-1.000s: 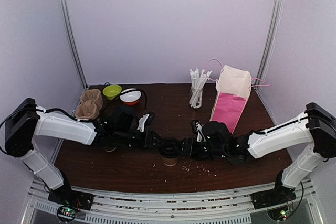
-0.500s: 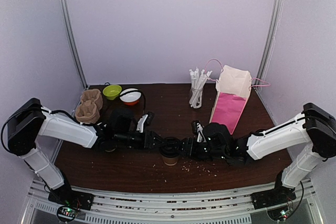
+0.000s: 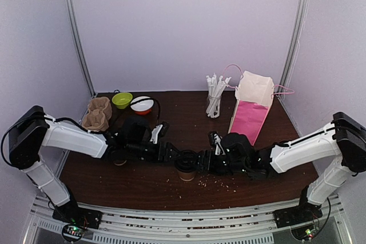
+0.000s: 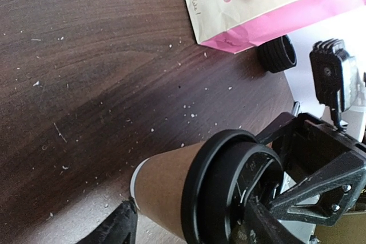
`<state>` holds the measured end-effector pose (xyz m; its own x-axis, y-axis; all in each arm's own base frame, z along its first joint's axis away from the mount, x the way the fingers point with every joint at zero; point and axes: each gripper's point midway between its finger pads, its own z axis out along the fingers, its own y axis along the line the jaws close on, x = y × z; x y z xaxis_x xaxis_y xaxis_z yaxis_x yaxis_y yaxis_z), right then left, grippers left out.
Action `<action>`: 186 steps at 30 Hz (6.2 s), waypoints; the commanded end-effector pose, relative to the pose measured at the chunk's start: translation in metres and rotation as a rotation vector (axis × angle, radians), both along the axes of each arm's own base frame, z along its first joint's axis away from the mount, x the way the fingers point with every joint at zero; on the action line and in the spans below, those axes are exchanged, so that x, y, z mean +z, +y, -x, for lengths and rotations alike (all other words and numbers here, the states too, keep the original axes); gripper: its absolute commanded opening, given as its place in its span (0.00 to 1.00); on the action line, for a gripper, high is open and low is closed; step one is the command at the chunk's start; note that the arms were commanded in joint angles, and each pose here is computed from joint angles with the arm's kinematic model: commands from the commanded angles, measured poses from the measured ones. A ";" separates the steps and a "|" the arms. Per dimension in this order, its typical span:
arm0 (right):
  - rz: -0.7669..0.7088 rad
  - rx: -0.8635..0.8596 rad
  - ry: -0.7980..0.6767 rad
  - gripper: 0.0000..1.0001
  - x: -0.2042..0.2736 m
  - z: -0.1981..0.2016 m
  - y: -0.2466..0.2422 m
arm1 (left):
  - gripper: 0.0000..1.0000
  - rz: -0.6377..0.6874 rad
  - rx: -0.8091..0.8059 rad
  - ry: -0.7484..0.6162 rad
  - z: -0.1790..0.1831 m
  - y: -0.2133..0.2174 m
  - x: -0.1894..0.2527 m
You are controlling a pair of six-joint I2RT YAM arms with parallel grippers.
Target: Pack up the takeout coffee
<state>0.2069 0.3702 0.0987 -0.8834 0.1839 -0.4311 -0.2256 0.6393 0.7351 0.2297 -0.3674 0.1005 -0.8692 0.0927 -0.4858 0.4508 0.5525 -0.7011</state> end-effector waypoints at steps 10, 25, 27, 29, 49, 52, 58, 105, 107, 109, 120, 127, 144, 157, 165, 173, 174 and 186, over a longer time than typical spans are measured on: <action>0.007 0.057 -0.062 0.85 0.034 0.003 -0.002 | 0.84 -0.050 -0.039 -0.057 0.006 0.007 0.031; 0.019 -0.080 -0.056 0.65 0.015 0.003 -0.043 | 0.73 -0.021 0.098 -0.053 0.003 0.036 0.026; 0.029 -0.097 -0.046 0.63 0.011 0.000 -0.044 | 0.69 -0.021 0.088 -0.039 0.003 0.033 0.021; 0.035 -0.122 -0.040 0.62 0.009 -0.004 -0.045 | 0.67 -0.021 0.086 -0.036 0.002 0.031 0.018; 0.003 -0.155 -0.031 0.62 0.006 -0.022 -0.035 | 0.60 -0.034 0.068 -0.011 -0.002 0.024 0.004; 0.001 -0.157 -0.038 0.64 0.008 -0.023 -0.035 | 0.60 -0.038 0.066 -0.010 -0.002 0.024 0.003; 0.011 -0.149 -0.041 0.64 0.009 -0.024 -0.034 | 0.59 -0.040 0.059 -0.006 -0.001 0.023 0.000; 0.170 -0.124 0.081 0.53 -0.039 -0.004 -0.047 | 0.51 -0.096 0.026 0.098 0.022 0.037 -0.053; 0.170 -0.127 0.059 0.55 -0.027 -0.008 -0.046 | 0.56 -0.086 0.020 0.069 0.017 0.032 -0.038; 0.166 -0.130 0.047 0.57 -0.019 -0.010 -0.045 | 0.61 -0.076 0.017 0.047 0.013 0.028 -0.026; 0.109 -0.145 0.027 0.66 0.001 -0.006 -0.053 | 0.74 -0.068 0.024 -0.006 0.010 0.031 0.002; 0.063 -0.111 0.043 0.67 0.006 0.004 -0.051 | 0.76 -0.040 0.016 -0.001 0.016 0.031 0.010; 0.053 -0.011 0.103 0.65 -0.011 0.019 -0.023 | 0.75 -0.034 -0.047 0.035 0.031 0.018 -0.001; 0.114 -0.035 0.152 0.62 -0.034 0.022 -0.031 | 0.50 -0.066 -0.030 0.081 0.034 0.023 -0.028; 0.189 -0.035 0.194 0.59 -0.062 0.028 -0.040 | 0.41 -0.062 -0.037 0.149 0.045 0.026 -0.053; 0.247 -0.041 0.232 0.57 -0.087 0.033 -0.050 | 0.37 -0.083 -0.045 0.191 0.051 0.029 -0.073; 0.252 -0.043 0.238 0.57 -0.090 0.034 -0.051 | 0.37 -0.084 -0.044 0.199 0.051 0.030 -0.075; 0.201 -0.044 0.164 0.65 -0.051 0.019 -0.037 | 0.55 -0.079 -0.077 0.123 0.038 0.022 -0.048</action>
<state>0.2140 0.3475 0.0833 -0.8878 0.2871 -0.3597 -0.0814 0.6712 0.7368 0.1968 -0.3591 0.0849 -0.8966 0.1326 -0.4224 0.4350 0.4420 -0.7845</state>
